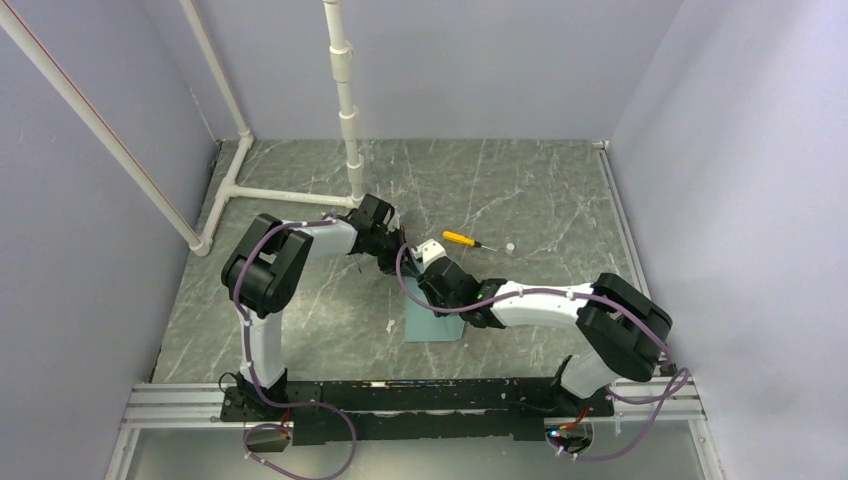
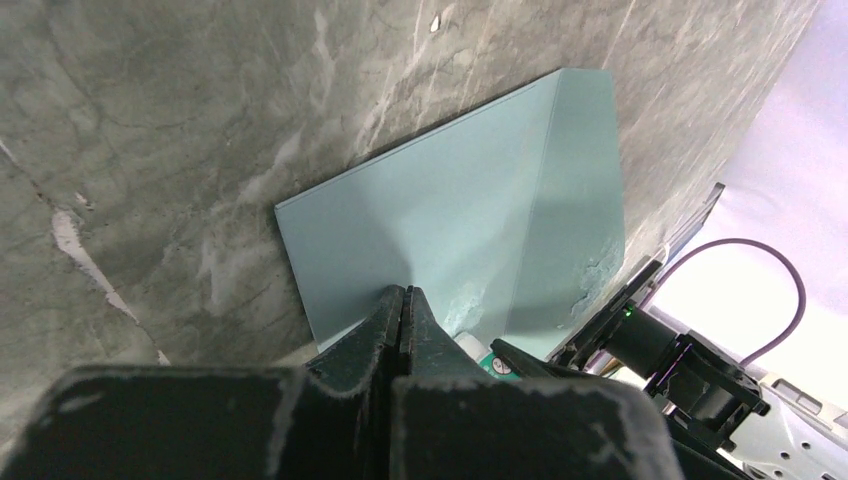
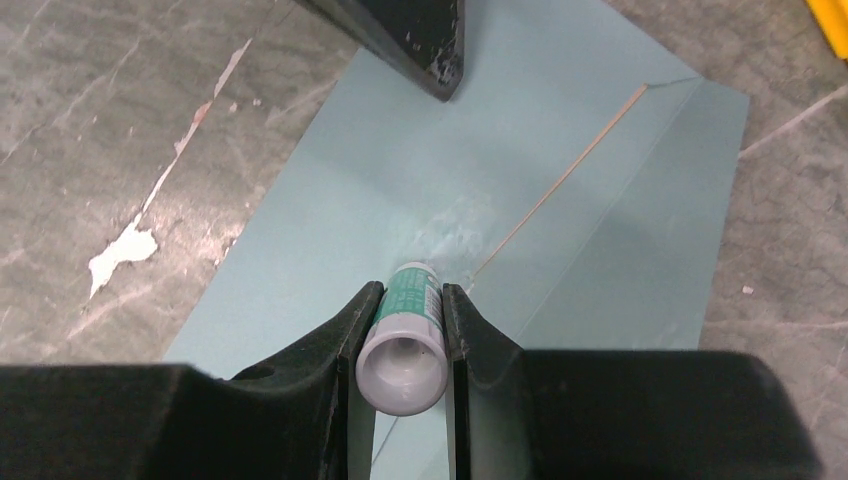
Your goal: Place the letter into the envelope and seal it
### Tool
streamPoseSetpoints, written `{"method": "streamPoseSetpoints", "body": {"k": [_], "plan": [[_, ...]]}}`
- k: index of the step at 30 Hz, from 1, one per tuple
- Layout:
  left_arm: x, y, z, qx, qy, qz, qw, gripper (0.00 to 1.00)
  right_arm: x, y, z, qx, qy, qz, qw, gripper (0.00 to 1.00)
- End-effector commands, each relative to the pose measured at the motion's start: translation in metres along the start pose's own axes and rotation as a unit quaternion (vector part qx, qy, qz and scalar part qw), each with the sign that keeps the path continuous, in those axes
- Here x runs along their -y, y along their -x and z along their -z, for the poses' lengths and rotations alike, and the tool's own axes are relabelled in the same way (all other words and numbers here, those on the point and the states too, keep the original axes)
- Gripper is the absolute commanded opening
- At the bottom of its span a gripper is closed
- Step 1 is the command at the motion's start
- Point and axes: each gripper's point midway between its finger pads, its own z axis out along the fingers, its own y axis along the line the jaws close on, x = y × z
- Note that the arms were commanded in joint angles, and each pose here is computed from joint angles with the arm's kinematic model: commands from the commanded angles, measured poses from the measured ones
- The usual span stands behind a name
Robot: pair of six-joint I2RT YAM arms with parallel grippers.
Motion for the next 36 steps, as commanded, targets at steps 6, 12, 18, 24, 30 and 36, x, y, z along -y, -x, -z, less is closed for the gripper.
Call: {"method": "streamPoseSetpoints", "body": {"k": [6,12,18,24,30,36], "plan": [[-0.050,-0.020,-0.016,-0.025,0.088,0.039,0.995,0.02,-0.004,-0.036,0.018,-0.077,0.018,-0.005,0.997,0.00],[-0.050,-0.022,-0.015,-0.032,0.088,0.044,0.995,0.02,0.009,-0.019,-0.015,-0.055,-0.019,0.004,0.998,0.00],[-0.050,-0.023,-0.018,-0.038,0.084,0.048,0.995,0.02,0.028,-0.011,-0.028,-0.041,-0.058,0.002,0.997,0.00],[-0.051,-0.023,-0.019,-0.038,0.086,0.049,0.994,0.03,0.024,-0.014,-0.010,-0.048,-0.038,0.000,0.998,0.00],[-0.051,-0.021,-0.021,-0.039,0.087,0.048,0.994,0.02,-0.001,-0.027,0.016,-0.062,0.029,-0.009,0.998,0.00],[-0.051,-0.020,-0.022,-0.041,0.087,0.047,0.994,0.03,-0.004,-0.034,0.012,-0.073,0.030,-0.011,0.997,0.00]]}}
